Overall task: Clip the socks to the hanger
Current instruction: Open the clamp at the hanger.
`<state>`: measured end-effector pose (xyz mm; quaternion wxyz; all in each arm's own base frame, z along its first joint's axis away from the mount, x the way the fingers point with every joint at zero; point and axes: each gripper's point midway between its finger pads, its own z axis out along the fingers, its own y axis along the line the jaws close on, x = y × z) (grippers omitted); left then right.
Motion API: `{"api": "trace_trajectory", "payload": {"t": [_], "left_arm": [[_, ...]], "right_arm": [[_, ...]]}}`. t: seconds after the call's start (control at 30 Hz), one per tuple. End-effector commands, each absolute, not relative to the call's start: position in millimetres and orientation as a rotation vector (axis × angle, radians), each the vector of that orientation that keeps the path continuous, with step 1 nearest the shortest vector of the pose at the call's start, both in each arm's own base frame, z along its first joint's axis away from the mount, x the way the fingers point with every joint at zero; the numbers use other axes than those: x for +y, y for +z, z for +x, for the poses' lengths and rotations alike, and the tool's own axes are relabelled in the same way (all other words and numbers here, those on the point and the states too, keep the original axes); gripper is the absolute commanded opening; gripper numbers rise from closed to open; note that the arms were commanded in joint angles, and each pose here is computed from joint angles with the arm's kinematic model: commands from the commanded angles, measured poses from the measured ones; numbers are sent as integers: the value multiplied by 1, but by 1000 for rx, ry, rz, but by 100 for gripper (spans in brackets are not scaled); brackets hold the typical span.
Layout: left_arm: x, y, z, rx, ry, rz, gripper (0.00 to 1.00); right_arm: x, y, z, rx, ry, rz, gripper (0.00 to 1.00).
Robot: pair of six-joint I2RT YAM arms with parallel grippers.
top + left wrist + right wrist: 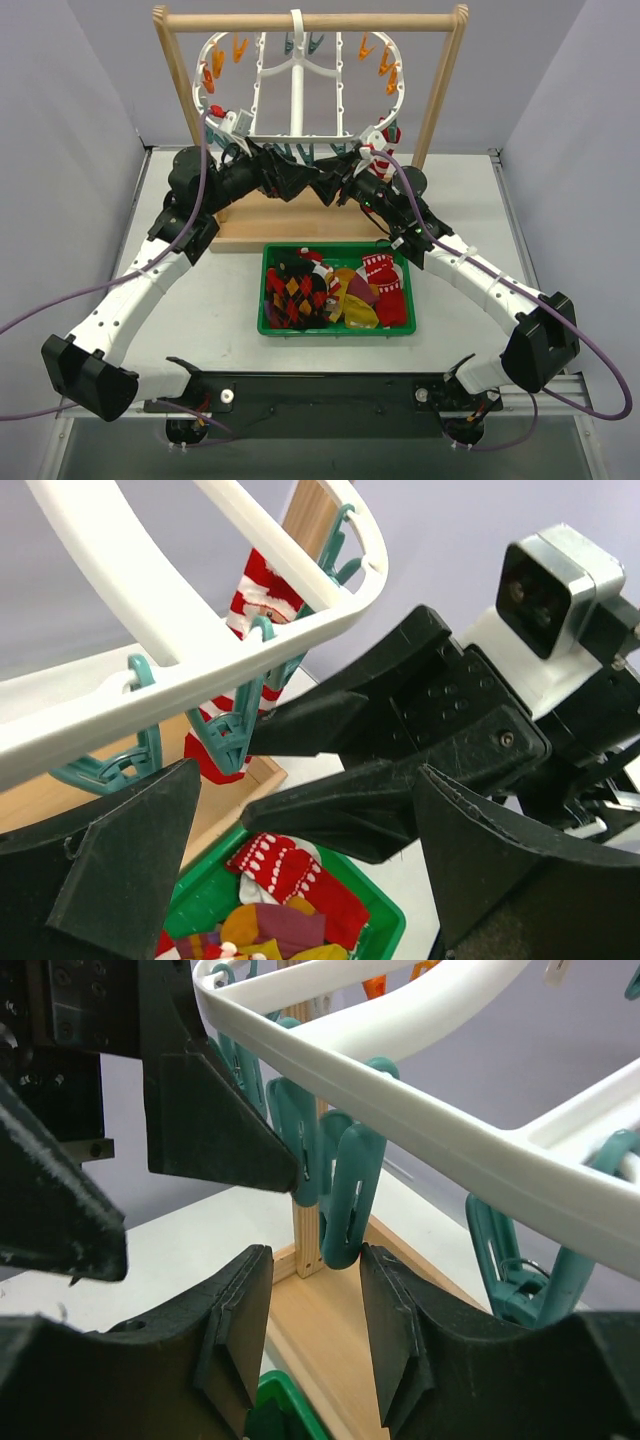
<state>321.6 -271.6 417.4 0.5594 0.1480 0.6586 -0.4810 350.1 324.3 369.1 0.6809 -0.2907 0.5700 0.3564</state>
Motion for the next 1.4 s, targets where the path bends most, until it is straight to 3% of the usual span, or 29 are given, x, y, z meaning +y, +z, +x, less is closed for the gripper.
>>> {"api": "trace_trajectory", "payload": {"t": [0.0,0.43,0.63,1.37], "left_arm": [[-263,461,331,1426,-1062,323,97],[-264,457,346,1429,-1013,316,97],[-262,457,344,1428,-1005,314,97],[-254,459,331,1426,-1010,308,97]], "right_arm": [[321,425,331,1109,809,-668,40],[318,424,329,1109,790,-667,38],[312,427,339,1097,758,-630,50],[324,433,374,1028,746,-560,52]]}}
